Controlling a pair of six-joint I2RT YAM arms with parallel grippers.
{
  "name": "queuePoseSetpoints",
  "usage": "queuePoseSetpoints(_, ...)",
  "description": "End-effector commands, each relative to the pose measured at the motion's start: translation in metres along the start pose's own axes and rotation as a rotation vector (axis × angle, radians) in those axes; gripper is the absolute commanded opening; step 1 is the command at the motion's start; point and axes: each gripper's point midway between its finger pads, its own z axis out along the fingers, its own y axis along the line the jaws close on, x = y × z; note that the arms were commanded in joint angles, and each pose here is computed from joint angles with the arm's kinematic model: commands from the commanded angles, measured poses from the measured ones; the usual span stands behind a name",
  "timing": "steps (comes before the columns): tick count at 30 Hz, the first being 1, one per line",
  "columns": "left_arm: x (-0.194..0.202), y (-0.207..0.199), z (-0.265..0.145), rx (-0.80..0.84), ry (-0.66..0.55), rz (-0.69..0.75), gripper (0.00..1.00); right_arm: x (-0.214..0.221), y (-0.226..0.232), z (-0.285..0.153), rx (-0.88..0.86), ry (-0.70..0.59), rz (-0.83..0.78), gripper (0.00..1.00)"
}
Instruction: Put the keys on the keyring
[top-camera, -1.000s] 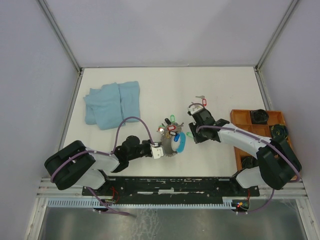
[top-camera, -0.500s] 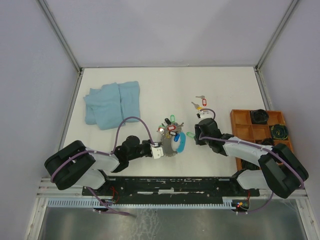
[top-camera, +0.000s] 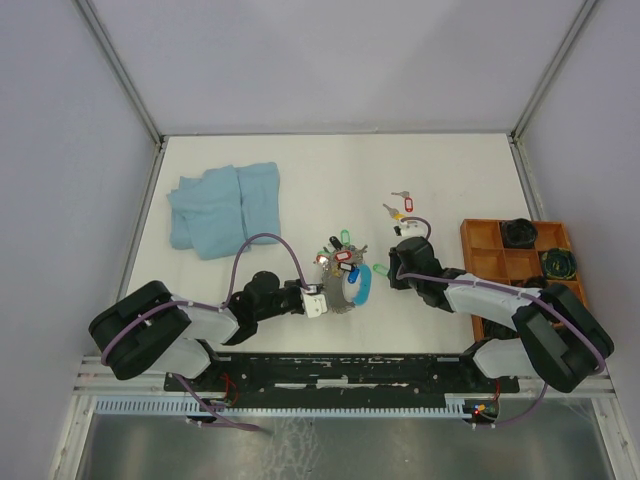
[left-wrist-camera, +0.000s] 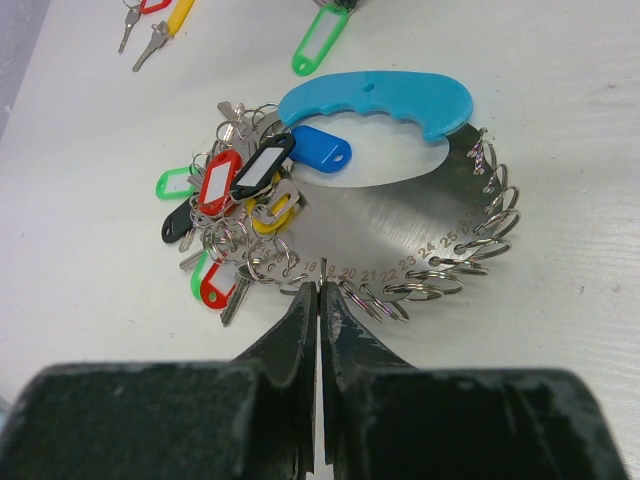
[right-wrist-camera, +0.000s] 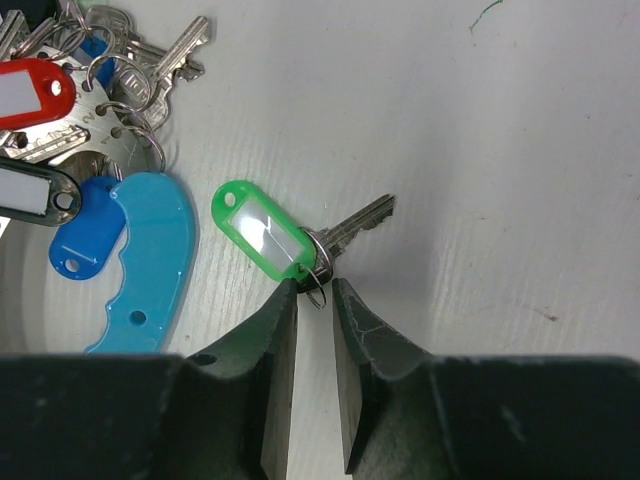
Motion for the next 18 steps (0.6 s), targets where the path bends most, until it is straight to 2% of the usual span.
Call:
queuePoseSetpoints(1, -0.0263, 0.0136, 0.0048, -0.031, -0.091, 0.01, 0.03, -0.0053, -0.0001, 0.0021, 0.005, -0.028, 0.024, 0.28)
queuePoseSetpoints(13, -0.026, 0.0131, 0.0046, -0.03, -0.091, 0.008, 0.03, -0.0003, -0.0024, 0.005, 0.018, -0.011, 0.019, 0.2)
queuePoseSetpoints(18, -0.0265, 0.0134, 0.0045, -0.031, -0.093, 0.009, 0.03, 0.0012, -0.004, 0.0026, 0.024, -0.002, 0.019, 0.14)
